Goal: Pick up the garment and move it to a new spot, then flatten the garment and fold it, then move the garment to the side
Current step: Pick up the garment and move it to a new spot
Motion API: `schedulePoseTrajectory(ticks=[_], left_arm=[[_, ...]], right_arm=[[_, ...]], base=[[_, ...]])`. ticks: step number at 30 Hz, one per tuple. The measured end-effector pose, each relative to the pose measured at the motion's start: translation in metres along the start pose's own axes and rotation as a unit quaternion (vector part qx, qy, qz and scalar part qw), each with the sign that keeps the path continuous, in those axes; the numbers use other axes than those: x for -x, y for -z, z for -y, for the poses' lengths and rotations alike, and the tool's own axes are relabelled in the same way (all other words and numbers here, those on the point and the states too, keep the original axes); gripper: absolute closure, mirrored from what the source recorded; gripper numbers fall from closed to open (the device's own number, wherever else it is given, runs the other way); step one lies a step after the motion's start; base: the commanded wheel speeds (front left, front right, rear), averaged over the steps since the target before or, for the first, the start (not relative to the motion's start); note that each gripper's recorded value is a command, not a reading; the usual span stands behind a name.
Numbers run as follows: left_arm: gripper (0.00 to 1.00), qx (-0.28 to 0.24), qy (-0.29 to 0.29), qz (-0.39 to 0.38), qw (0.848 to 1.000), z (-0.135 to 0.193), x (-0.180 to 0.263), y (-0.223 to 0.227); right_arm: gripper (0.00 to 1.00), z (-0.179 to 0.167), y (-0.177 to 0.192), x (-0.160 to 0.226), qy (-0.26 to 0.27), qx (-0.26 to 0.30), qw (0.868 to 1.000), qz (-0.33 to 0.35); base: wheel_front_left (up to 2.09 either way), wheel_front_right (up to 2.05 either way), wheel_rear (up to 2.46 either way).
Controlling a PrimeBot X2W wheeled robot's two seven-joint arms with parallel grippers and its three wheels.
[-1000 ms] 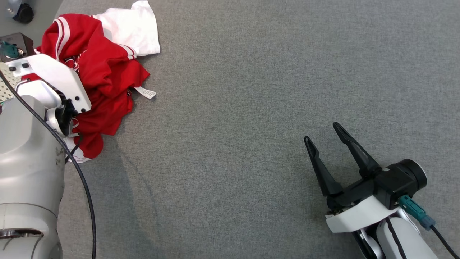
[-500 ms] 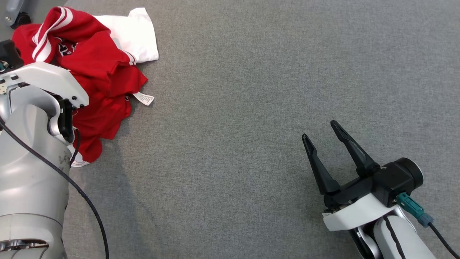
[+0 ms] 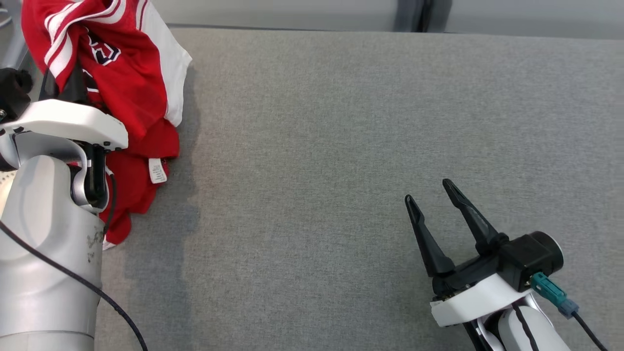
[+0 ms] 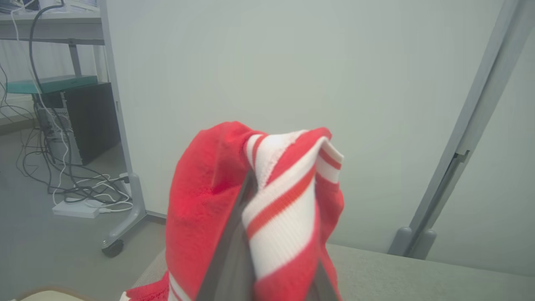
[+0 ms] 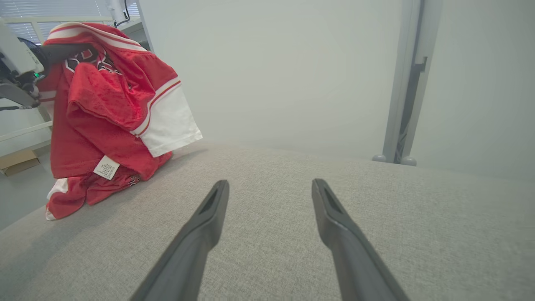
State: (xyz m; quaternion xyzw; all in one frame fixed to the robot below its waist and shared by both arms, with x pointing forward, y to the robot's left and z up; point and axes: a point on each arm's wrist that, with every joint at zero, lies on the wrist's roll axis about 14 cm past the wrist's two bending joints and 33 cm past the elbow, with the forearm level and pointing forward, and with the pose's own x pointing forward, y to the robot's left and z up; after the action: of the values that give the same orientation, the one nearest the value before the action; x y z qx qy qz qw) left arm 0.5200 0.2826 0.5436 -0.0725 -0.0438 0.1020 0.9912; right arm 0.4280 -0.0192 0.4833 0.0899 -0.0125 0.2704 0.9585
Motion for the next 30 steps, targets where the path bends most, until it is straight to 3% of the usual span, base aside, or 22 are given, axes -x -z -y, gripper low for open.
schedulePoseTrajectory(ticks=[8,16,17,30], left_arm=[[1.0,0.028,0.095,0.048,0.994,0.07,0.006,-0.048],[1.0,0.058,0.215,0.061,0.973,0.166,0.025,-0.079],[1.0,0.058,0.215,0.061,0.973,0.166,0.025,-0.079],[1.0,0.097,0.385,0.007,0.918,0.311,0.069,-0.063]], right_arm=[[0.0,0.014,-0.021,0.025,0.044,0.009,0.999,0.018],[0.0,0.037,-0.041,0.05,0.095,0.022,0.994,0.039],[0.0,0.037,-0.041,0.05,0.095,0.022,0.994,0.039],[0.0,0.081,-0.065,0.104,0.195,0.033,0.978,0.063]], base=[[0.0,0.0,0.0],[0.0,0.0,0.0],[0.0,0.0,0.0],[0.0,0.0,0.0]])
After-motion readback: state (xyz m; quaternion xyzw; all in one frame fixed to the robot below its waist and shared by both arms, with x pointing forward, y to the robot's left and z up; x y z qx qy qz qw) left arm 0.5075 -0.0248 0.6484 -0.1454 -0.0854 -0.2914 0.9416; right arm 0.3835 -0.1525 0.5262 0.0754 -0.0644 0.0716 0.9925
